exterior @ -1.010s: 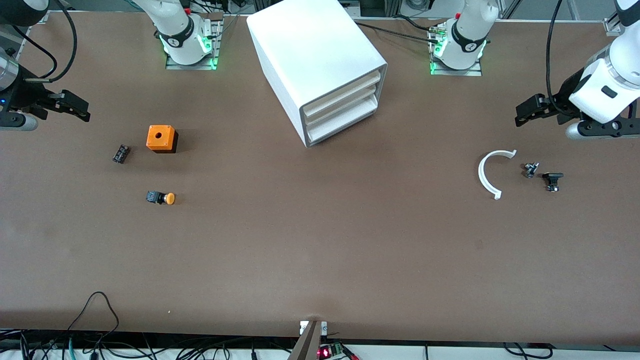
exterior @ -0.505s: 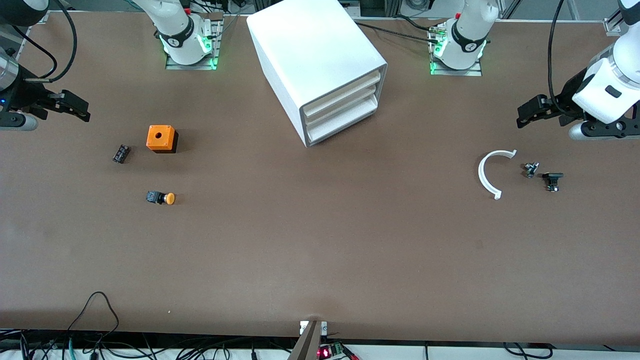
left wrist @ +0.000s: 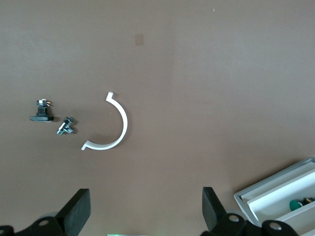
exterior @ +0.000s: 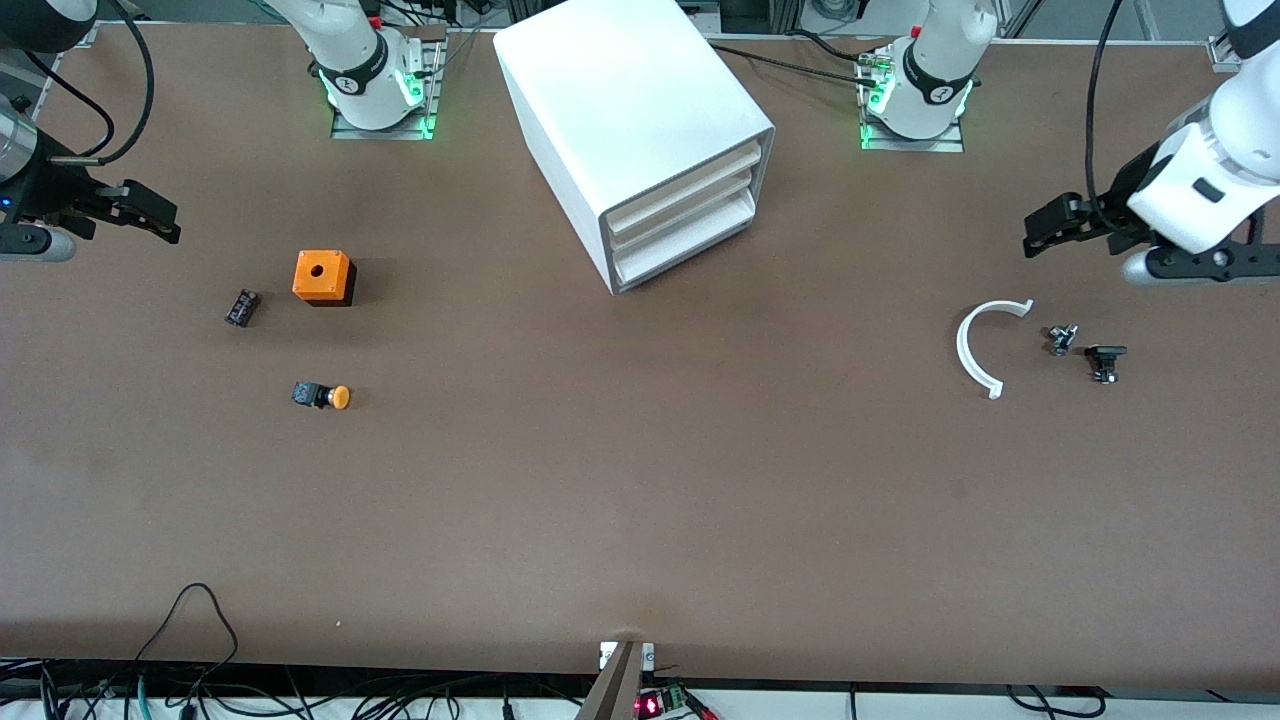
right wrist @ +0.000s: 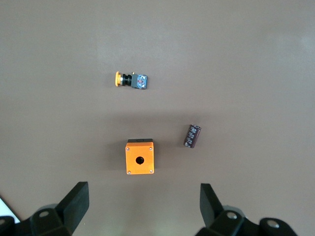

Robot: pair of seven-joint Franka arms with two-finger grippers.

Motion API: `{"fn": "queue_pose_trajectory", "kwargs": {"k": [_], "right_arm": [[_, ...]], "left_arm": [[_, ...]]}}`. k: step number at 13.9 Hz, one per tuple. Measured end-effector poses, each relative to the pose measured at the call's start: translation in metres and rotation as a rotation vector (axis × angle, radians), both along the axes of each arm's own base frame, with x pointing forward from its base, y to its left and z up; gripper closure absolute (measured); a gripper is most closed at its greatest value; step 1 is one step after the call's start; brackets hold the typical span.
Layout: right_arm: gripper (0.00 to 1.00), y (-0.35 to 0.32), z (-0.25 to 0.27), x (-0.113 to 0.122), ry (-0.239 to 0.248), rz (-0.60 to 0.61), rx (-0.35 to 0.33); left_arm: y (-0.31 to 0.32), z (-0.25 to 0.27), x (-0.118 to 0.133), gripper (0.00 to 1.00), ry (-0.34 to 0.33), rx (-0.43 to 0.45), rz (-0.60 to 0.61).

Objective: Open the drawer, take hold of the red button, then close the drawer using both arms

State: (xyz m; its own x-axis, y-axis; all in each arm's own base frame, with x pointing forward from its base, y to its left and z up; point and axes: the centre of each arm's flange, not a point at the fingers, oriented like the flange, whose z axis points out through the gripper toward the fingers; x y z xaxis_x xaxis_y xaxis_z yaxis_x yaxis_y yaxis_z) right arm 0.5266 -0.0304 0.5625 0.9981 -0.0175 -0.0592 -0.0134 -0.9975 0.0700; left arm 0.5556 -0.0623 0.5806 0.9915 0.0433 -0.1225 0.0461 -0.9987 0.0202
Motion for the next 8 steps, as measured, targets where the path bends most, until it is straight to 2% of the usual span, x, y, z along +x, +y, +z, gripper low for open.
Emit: {"fn": "queue_pose_trajectory", "kwargs": {"k": [3,6,8], "right_arm": [[0.0,0.002,-0.001,0.0,0.002,0.005,0.0],[0.0,0.012,-0.001,0.0,0.012,0.024,-0.001],[0.0,0.017,-0.002,-0.001,0.019,0.032,-0.002]], "left_arm": [[-0.019,-0.087,0.025,0.0,0.172,-0.095,0.004],[-0.039,-0.181,0.042,0.0,0.354,-0.274,0.057],[-0.057,-0.231,0.039,0.0,0.451,-0.394,0.078]]}}
